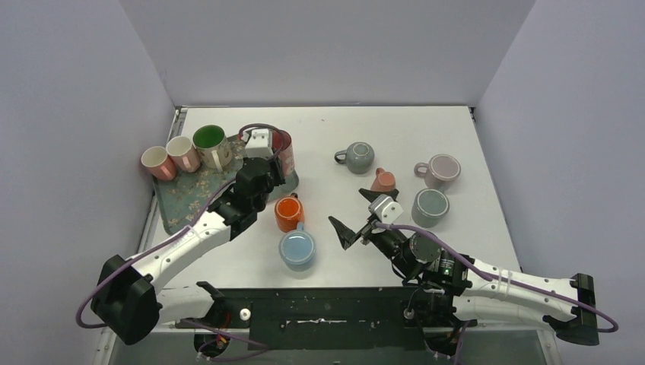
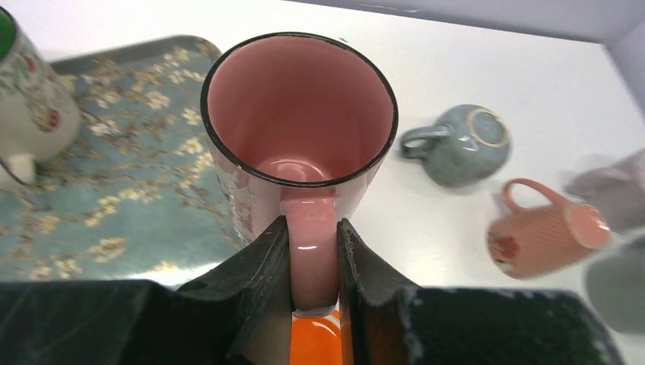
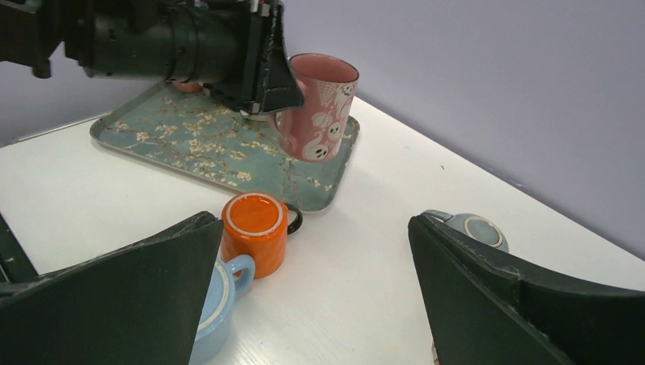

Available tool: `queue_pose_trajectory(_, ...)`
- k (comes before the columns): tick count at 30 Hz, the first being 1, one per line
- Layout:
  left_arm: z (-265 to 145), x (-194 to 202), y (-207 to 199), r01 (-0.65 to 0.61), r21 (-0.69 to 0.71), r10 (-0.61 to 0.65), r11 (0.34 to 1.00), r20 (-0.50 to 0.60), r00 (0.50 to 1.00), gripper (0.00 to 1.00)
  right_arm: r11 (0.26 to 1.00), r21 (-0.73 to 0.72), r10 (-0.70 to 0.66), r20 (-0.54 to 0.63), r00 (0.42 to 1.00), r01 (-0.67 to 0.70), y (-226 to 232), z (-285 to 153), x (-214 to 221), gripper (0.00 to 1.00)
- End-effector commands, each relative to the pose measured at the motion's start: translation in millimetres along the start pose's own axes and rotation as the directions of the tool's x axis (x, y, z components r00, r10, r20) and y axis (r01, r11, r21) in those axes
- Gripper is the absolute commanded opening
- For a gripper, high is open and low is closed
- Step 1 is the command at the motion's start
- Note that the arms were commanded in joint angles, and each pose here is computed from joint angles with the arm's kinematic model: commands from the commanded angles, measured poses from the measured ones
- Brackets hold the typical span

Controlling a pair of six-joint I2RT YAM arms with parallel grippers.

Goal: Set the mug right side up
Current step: Place the cup on the tray.

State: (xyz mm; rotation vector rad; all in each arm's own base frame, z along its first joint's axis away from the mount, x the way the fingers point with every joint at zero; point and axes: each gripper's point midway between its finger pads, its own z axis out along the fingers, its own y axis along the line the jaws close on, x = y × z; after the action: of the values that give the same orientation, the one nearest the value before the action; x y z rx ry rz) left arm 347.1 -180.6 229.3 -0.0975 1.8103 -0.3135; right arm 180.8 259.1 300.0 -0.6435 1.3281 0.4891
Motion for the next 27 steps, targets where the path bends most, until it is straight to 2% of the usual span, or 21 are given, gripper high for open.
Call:
queue_pose_trajectory(1,9,-115,0,0.021,-0.104,0.018,0.994,0.355,0.935,0.00,0.998,-0.037,0.056,-0.001,0.998,-0.056,9,-1,0,1.00)
queue_pose_trajectory(6,33,-117,25,0.016,-0.218,0.070,0.976,0.380,0.922,0.00,0.993,-0.076,0.093,-0.014,0.996,-0.093,18,-4,4,1.00)
queue_pose_trajectory(17,99,-109,69,0.045,-0.273,0.070,0.961,0.397,0.915,0.00,0.985,-0.101,0.137,-0.005,0.991,-0.137,21,-7,-4,1.00)
queue_pose_trajectory(23,127,-104,97,0.009,-0.350,0.132,0.937,0.377,0.917,0.00,0.983,-0.111,0.147,-0.023,0.989,-0.148,26,-6,0,1.00)
queue_pose_trajectory(27,144,-99,101,-0.033,-0.340,0.167,0.940,0.375,0.912,0.00,0.983,-0.111,0.147,-0.023,0.989,-0.148,27,-5,3,1.00)
